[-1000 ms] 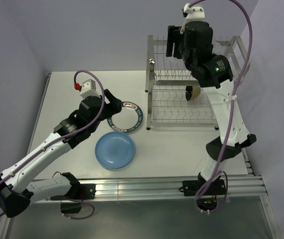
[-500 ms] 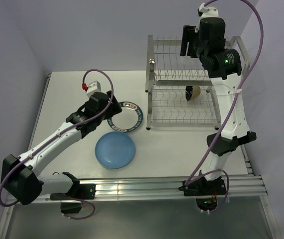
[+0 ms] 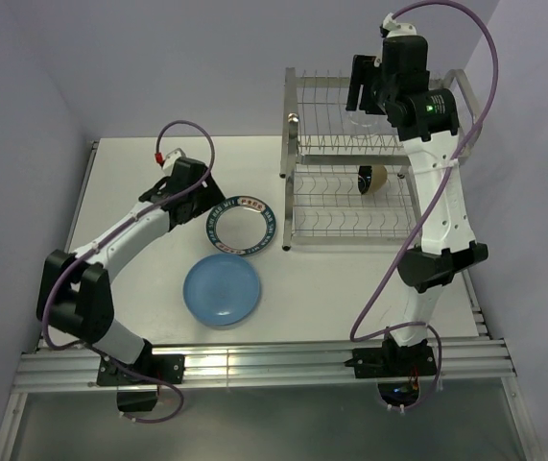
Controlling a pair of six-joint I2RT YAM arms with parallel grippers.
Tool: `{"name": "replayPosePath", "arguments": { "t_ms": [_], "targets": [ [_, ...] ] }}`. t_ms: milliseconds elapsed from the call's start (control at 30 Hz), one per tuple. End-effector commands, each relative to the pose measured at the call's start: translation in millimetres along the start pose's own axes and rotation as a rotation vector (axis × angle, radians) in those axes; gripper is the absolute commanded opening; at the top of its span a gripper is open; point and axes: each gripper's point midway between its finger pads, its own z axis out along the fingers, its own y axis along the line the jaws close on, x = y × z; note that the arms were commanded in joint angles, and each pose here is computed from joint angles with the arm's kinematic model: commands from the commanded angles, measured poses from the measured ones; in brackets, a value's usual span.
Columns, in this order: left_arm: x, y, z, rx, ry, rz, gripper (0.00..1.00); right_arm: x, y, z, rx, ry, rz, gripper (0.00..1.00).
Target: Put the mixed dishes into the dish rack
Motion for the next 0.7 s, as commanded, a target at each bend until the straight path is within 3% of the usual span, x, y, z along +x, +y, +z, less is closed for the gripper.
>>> {"name": "replayPosePath", "arguments": {
  "t_ms": [0, 67, 167, 300, 367, 400, 667],
  "targets": [
    [-7.5, -2.7, 15.4, -0.014, 0.027, -0.020, 0.80, 0.6, -0.3, 1.4, -0.009, 0.007, 0.017, 0.10],
    [-7.2, 1.6, 23.6, -0.033, 0.043, -0.030, 0.81, 0.5, -2.3, 2.1, -0.003, 0.008, 0.023, 0.14],
    [-7.6, 9.2, 37.3, -0.059, 0.061, -0.044, 0.82, -0.2, -2.2, 1.8, -0.005, 0.004, 0.019, 0.37],
    [-6.8, 19.6, 55.2, -0.086, 0.078, -0.048, 0.82, -7.7, -1.4, -5.0, -0.019, -0.024, 0.028, 0.83],
    [-4.6, 20.3, 60.9, -0.083, 0.095, -0.046, 0.81, -12.9, -0.5, -9.0, -0.027, -0.044, 0.034, 0.95],
    [-2.8, 22.4, 66.5, -0.086, 0.106, -0.042, 0.79, -17.3, -0.2, -14.6, -0.034, -0.059, 0.039, 1.00],
    [18.2, 37.7, 86.4, -0.127, 0.156, -0.030, 0.69, -41.8, 2.9, -59.1, -0.094, -0.161, 0.080, 1.00]
  ]
}}
